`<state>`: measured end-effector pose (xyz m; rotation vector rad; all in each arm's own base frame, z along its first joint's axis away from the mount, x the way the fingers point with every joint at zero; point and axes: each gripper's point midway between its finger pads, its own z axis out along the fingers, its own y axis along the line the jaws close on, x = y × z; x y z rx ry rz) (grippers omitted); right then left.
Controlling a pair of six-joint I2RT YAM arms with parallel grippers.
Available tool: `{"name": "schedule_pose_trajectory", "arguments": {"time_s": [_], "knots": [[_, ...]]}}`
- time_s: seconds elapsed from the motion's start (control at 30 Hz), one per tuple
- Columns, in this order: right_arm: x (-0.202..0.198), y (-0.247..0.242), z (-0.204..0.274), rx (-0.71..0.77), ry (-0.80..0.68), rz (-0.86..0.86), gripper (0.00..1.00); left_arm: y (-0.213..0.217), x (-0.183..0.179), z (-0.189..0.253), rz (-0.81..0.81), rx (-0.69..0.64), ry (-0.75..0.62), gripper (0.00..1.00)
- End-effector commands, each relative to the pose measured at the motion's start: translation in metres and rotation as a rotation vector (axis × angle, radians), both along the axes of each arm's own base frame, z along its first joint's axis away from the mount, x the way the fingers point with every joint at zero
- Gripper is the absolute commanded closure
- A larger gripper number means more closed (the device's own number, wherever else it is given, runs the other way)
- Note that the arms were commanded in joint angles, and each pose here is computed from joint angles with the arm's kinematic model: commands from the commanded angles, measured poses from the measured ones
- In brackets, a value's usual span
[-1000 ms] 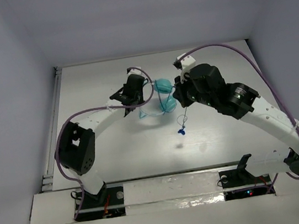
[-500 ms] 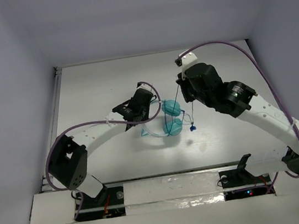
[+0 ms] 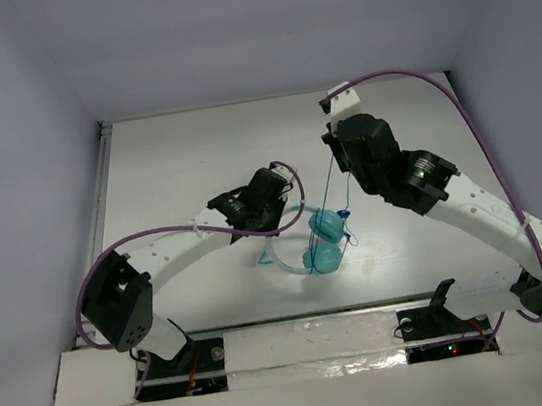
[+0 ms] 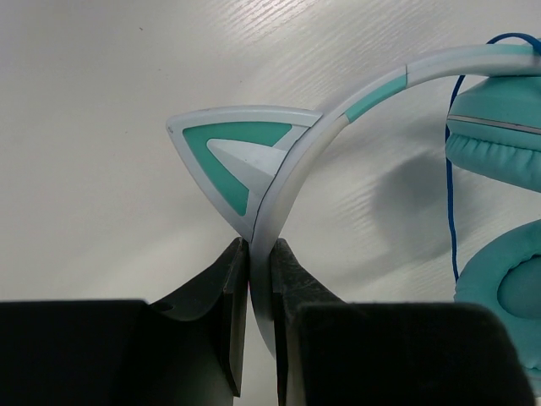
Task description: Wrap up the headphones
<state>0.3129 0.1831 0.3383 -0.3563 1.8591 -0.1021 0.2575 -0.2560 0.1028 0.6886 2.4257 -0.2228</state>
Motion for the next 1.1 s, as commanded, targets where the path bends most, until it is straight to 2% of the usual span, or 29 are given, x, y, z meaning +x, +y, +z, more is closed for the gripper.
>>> {"name": "schedule_pose_trajectory", "arguments": {"time_s": [0.0,0.17,0.2,0.43,0.63,0.9,1.07], "knots": [[0.012,-0.012,0.033,0.027,-0.13,-0.078,1.0,-0.011,0.004,0.051,-0.07,-0.078,-0.075,1.0],[0.014,-0.015,0.045,0.023,-0.163,-0.09,1.0,0.033,0.021,0.043,0.061,0.165,-0.133,1.0],[0.015,-0.015,0.048,0.03,-0.173,-0.091,1.0,0.034,0.021,0.043,0.055,0.172,-0.131,1.0],[0.041,-0.028,0.044,0.033,-0.21,-0.178,1.0,0.006,0.005,0.061,-0.092,0.008,-0.115,1.0],[0.065,-0.021,0.004,0.029,-0.161,-0.183,0.99,-0.01,-0.005,0.094,-0.182,-0.132,-0.155,1.0],[0.066,0.008,-0.034,0.1,-0.066,-0.074,0.96,-0.034,-0.027,0.133,-0.317,-0.322,-0.179,1.0],[0.048,0.015,-0.034,0.219,-0.029,-0.022,0.96,-0.031,-0.007,0.156,-0.207,-0.367,-0.264,1.0]]}}
